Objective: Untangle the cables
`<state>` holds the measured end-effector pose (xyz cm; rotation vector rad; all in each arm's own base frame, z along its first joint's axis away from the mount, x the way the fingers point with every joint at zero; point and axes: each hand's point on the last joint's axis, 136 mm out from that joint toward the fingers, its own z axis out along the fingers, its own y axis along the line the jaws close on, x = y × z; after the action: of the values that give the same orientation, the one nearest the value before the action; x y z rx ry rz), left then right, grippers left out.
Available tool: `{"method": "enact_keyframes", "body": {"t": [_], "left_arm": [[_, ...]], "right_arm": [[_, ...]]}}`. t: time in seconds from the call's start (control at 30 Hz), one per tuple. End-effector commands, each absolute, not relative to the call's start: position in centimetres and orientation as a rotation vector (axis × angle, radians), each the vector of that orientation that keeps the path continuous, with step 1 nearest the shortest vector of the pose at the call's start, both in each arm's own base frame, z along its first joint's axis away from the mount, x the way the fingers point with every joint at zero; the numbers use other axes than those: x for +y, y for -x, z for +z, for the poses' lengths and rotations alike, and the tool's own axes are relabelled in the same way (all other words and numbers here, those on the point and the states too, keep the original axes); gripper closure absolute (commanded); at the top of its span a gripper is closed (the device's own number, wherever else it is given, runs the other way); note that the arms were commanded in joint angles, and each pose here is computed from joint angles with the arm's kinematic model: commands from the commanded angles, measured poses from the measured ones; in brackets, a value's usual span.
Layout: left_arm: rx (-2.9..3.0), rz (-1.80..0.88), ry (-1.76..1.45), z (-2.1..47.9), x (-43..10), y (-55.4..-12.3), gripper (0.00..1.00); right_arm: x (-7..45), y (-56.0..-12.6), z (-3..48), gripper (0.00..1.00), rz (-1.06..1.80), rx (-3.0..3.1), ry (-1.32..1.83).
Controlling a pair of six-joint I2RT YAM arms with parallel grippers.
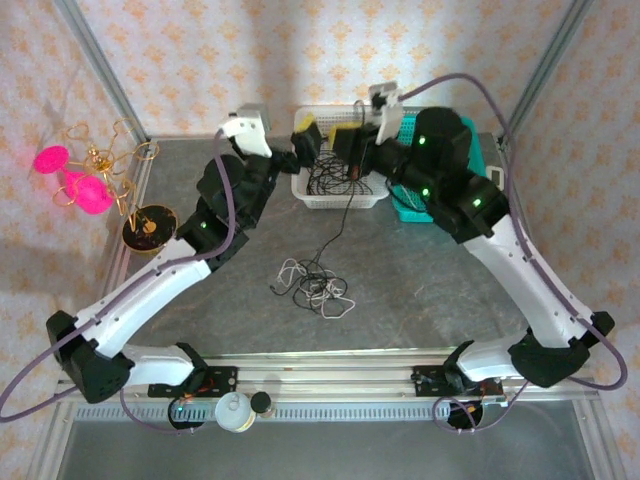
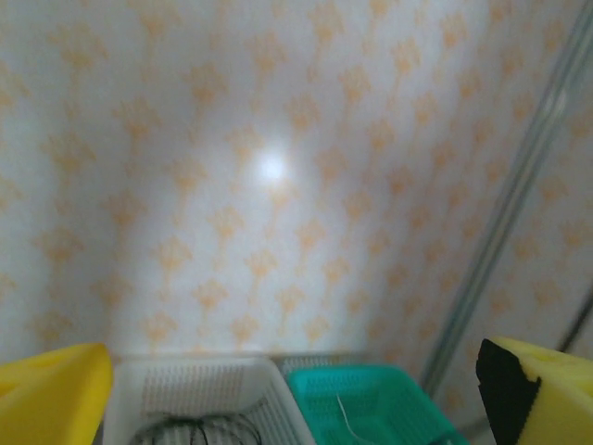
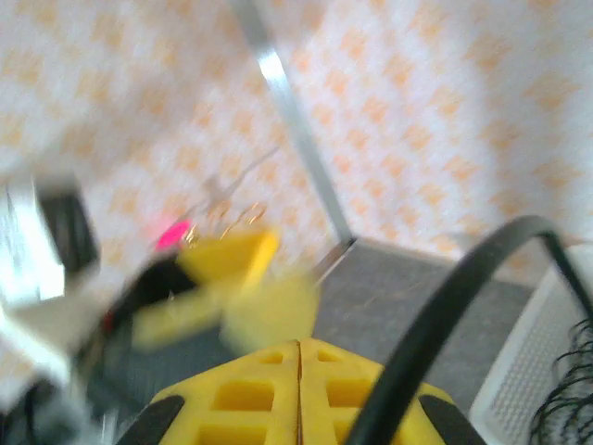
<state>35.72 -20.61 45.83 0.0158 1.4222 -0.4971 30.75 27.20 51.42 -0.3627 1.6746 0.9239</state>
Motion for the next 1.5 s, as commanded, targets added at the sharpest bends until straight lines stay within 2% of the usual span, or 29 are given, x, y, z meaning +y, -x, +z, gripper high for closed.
{"method": "enact_keyframes", "body": {"t": [0.0,0.17,0.4,0.53,0.73,0.83,0.97,1.17,1.27,1.37,1.47], "left_arm": [[1.416,-0.733,-0.176,43.3,-23.5,-32.5,0.01],[1.326,-0.932,-0.442,37.9,-27.5,-29.0,0.01],[1.321,-0.905,-0.557,33.1,-30.1,-30.3,0.07],[1.322,-0.928,-0.563,30.4,-31.1,-31.0,0.12],[1.340,-1.006,-0.565,25.7,-33.1,-31.2,0.14],[1.401,-1.018,-0.537,22.5,-34.1,-31.9,0.20],[1.442,-1.028,-0.442,18.8,-33.7,-32.1,0.29],[1.586,-1.000,-0.412,12.6,-33.0,-31.2,0.29],[1.663,-0.987,-0.398,10.7,-32.1,-30.4,0.30],[1.751,-0.959,-0.407,8.7,-31.9,-30.0,0.35],[1.763,-0.956,-0.380,8.2,-31.1,-29.4,0.35]], "right_arm": [[25.0,-32.8,52.1,1.00,0.905,1.712,0.210],[26.1,-32.4,55.2,1.00,1.021,1.650,0.235],[26.6,-31.5,56.7,1.00,1.109,1.615,0.244],[26.3,-30.8,58.9,1.00,1.147,1.562,0.241],[26.8,-30.0,62.8,1.00,1.246,1.472,0.254],[26.7,-29.4,64.9,1.00,1.270,1.411,0.267],[25.8,-29.0,67.1,1.00,1.259,1.324,0.250],[23.7,-27.8,71.0,1.00,1.220,1.173,0.213],[22.9,-27.3,72.4,1.00,1.214,1.110,0.204],[22.7,-27.4,73.0,1.00,1.228,1.080,0.203],[22.7,-28.2,73.0,1.00,1.228,1.071,0.194]]}}
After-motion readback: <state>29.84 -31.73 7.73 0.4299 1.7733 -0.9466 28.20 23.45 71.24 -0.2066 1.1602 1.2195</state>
